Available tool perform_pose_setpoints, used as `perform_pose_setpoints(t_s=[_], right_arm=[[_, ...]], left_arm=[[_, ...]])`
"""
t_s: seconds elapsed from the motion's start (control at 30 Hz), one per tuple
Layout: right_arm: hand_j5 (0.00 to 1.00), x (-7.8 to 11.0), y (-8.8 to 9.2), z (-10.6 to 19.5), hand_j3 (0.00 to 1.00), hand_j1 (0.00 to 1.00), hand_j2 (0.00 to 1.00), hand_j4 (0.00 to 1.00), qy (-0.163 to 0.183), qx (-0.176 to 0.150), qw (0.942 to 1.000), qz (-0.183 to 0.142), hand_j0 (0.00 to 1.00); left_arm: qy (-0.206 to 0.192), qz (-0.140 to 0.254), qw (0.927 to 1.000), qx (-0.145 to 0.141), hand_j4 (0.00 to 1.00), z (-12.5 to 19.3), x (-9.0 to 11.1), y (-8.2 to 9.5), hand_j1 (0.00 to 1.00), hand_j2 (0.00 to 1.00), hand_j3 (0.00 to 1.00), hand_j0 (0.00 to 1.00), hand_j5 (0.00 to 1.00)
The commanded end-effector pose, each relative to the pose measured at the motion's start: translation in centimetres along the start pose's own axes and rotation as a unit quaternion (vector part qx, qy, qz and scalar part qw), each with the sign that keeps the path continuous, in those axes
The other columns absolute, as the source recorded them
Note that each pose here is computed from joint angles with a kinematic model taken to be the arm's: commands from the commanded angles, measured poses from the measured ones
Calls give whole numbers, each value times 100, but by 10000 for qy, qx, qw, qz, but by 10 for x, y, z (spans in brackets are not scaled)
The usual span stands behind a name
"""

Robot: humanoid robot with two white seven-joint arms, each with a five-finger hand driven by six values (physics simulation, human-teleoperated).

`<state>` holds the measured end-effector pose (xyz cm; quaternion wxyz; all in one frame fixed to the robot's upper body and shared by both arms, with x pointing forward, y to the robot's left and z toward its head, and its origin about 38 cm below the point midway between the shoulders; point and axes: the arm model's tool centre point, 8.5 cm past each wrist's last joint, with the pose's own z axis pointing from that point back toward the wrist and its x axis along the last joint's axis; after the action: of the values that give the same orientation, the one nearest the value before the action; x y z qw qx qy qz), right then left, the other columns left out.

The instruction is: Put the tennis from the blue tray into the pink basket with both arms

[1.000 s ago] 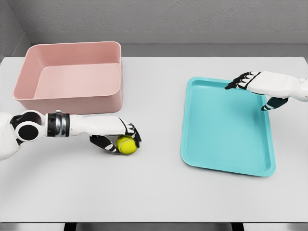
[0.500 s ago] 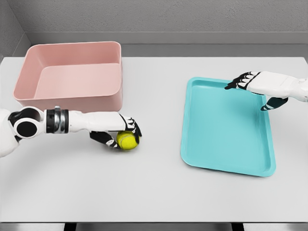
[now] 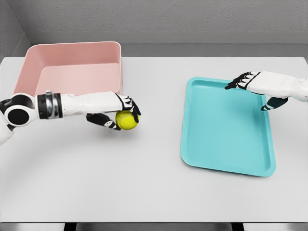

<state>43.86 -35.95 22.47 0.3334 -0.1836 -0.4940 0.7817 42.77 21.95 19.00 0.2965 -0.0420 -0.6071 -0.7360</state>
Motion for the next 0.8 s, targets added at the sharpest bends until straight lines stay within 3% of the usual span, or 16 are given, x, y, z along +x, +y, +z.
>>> perform_pose_setpoints(t_s=[0.0,0.37,0.77], right_arm=[[100,0,0,0,100,100,100,100,3,-19,10000,-23,100],[100,0,0,1,100,100,100,100,8,-9,10000,-26,100],[100,0,0,0,100,100,100,100,3,-19,10000,-23,100]], left_arm=[[10,-31,9998,178,51,3,0,12,51,51,51,51,51],[32,-267,9978,601,51,12,3,46,51,51,51,51,51],[461,-298,9951,819,51,44,-13,58,51,51,51,51,51]])
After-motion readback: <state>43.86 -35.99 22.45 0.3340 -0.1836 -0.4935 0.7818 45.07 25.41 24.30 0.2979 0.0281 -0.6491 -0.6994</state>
